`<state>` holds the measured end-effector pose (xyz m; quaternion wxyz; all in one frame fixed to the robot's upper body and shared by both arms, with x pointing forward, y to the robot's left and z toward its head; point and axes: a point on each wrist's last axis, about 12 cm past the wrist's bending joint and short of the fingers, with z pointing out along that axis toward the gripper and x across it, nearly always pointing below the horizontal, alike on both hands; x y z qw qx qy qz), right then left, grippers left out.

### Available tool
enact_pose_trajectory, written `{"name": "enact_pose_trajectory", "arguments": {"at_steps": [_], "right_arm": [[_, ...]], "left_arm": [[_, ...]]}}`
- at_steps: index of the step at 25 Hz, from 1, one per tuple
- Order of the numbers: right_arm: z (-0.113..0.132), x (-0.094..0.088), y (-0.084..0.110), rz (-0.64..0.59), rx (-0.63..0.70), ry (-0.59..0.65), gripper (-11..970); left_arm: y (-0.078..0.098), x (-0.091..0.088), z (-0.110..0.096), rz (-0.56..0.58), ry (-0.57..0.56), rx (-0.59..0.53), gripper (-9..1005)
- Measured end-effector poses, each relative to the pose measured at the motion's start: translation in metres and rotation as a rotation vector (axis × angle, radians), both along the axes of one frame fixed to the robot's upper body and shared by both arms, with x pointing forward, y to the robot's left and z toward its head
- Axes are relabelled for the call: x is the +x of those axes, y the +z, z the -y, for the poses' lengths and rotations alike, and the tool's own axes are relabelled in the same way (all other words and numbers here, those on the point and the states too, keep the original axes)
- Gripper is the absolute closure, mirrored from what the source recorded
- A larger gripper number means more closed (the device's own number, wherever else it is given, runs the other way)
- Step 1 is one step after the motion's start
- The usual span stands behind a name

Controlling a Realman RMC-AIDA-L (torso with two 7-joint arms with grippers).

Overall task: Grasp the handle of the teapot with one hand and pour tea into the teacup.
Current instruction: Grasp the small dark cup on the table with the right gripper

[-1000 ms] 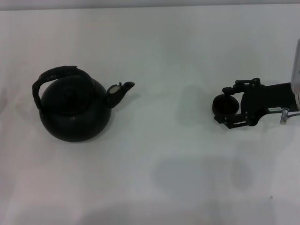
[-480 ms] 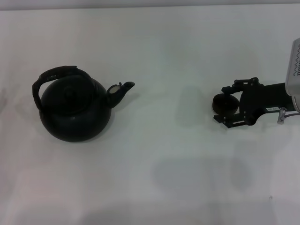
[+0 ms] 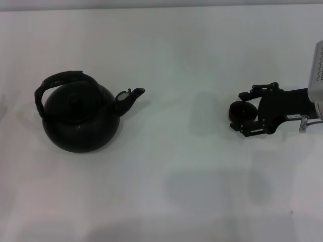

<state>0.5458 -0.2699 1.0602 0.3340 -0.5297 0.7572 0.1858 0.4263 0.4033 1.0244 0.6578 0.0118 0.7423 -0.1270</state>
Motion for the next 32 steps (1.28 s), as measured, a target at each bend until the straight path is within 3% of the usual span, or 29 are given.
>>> {"name": "enact_pose_trajectory", "arguments": {"at_steps": [32], "right_arm": [[0.0028, -0.0005, 0.0015, 0.007, 0.001, -0.005, 118]], "left_arm": [[-0.0028, -0.0031, 0.0021, -0.008, -0.003, -0.010, 238]]}}
